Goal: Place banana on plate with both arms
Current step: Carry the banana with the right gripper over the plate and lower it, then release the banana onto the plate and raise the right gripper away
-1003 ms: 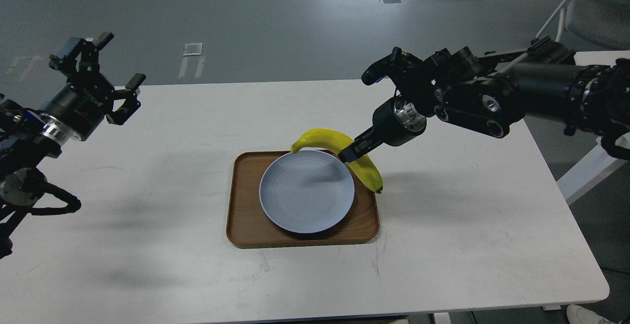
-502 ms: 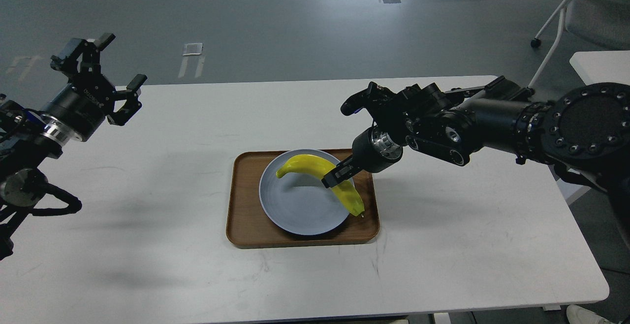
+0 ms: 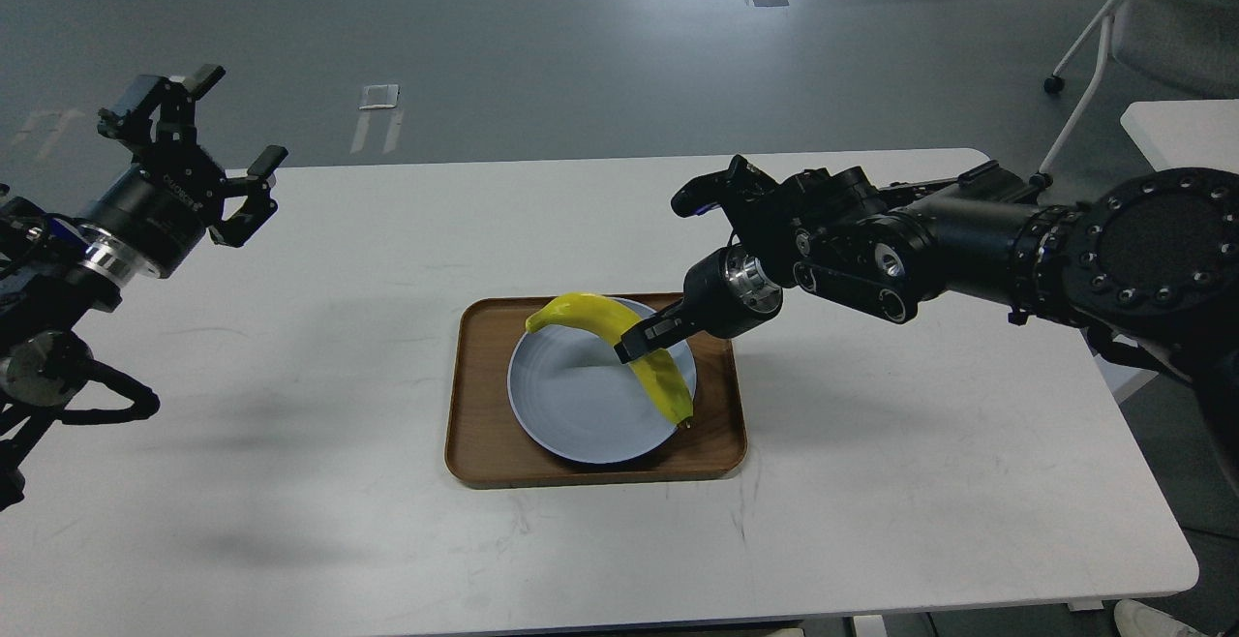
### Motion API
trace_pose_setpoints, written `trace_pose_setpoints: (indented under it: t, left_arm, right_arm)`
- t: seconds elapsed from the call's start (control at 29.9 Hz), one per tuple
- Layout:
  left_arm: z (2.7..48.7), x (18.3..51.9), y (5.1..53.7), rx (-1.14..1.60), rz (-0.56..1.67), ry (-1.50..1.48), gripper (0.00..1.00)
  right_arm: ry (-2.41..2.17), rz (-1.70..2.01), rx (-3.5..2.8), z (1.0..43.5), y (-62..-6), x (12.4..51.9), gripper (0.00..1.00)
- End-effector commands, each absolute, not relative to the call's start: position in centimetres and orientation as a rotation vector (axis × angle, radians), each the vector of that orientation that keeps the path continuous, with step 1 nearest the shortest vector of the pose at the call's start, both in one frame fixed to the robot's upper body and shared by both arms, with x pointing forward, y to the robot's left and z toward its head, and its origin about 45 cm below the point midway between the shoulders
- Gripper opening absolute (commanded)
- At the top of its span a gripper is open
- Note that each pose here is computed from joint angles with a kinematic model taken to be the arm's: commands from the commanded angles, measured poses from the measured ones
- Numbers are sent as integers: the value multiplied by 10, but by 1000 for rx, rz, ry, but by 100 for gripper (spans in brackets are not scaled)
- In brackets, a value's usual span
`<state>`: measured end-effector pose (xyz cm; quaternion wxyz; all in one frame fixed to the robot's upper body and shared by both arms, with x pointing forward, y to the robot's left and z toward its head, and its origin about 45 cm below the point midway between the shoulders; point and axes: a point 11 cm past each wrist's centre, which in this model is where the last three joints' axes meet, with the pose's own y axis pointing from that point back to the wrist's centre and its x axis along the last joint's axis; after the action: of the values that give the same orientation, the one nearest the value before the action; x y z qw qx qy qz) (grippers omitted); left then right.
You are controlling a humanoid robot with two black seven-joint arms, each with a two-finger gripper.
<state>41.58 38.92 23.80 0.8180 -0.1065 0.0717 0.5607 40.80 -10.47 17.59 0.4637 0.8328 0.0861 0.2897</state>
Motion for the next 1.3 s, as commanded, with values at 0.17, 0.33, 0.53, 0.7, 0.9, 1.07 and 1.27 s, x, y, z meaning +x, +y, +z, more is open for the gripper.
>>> trace_pose_setpoints:
  t: [0.17, 0.33, 0.53, 0.7, 0.9, 1.07, 1.27]
  left_arm:
    - [238, 416, 390, -226, 1196, 152, 98]
    - [237, 416, 388, -226, 1193, 155, 98]
    - [237, 416, 389, -226, 1195, 155, 98]
    - [236, 415, 388, -223, 1193, 157, 98]
    - [231, 415, 383, -229, 1188, 170, 98]
    - [223, 415, 374, -240, 1182, 194, 98]
    - [211, 415, 356, -260, 1161, 230, 98]
  right_arm:
    - [185, 693, 2063, 174, -107, 409, 54]
    - [156, 675, 2087, 175, -106, 411, 74]
    - [109, 646, 2138, 180, -101, 413, 98]
    - [-140, 599, 2292, 219, -119, 439, 98]
    - [-701, 309, 2559, 244, -201, 462, 98]
    - [-1082, 5, 2691, 223, -253, 452, 98]
    - [-1454, -280, 2735, 191, -297, 434, 98]
